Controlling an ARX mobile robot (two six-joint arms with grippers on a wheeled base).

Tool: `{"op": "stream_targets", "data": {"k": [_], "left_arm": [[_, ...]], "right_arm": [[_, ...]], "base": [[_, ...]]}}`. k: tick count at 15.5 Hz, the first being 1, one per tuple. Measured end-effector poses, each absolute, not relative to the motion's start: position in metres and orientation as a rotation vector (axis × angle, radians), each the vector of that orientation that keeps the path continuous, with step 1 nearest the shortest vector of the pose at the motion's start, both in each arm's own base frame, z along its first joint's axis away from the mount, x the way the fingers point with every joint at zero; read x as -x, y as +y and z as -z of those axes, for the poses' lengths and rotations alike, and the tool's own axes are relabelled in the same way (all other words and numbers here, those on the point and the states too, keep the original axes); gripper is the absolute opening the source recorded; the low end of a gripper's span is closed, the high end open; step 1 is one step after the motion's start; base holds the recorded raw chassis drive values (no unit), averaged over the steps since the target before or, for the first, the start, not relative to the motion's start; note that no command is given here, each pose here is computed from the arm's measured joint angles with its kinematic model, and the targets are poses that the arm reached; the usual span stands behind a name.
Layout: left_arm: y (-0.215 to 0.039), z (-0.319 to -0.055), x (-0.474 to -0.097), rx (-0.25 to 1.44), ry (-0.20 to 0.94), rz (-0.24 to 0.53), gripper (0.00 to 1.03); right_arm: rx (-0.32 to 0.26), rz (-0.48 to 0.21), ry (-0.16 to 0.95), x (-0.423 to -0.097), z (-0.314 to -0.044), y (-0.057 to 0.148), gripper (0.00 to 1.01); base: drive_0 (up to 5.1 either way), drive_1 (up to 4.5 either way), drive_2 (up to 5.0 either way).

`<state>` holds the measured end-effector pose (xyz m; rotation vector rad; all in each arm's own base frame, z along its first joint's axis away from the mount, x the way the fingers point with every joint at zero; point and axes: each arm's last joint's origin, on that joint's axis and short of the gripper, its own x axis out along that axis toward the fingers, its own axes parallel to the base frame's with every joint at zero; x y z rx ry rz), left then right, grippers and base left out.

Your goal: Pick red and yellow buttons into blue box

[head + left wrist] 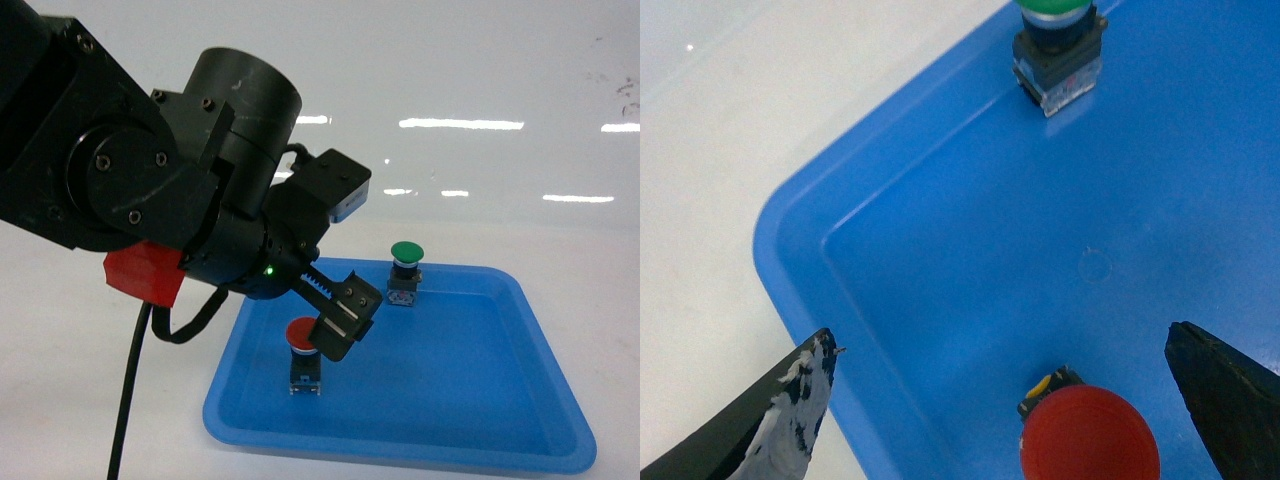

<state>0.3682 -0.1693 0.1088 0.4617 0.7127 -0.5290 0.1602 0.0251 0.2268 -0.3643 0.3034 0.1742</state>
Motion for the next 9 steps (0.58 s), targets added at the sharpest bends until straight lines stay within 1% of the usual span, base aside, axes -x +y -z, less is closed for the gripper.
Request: {"op": "stream_targets", "data": {"k": [3, 6, 9], "left_arm": [[-0.168, -0.091, -0.365, -0.413, 0.743, 0.521, 0.98], [-0.168, -0.085, -0.367, -0.383, 0.736, 0.503, 0.98], [-0.167, -0.071, -0.365, -0.375, 0.773, 0.49, 0.98]], "right_arm": [[0.364, -0.174, 0.303, -0.16, -0.227, 0.025, 0.28], [0.364, -0.174, 0.303, -0.16, -0.227, 0.025, 0.28], [0.364, -0.174, 0.303, -0.16, -0.227, 0.025, 0.28]], "base": [[0.0, 0.0, 0.0], [0.0, 0.0, 0.0], [0.0, 0.0, 0.0]]}}
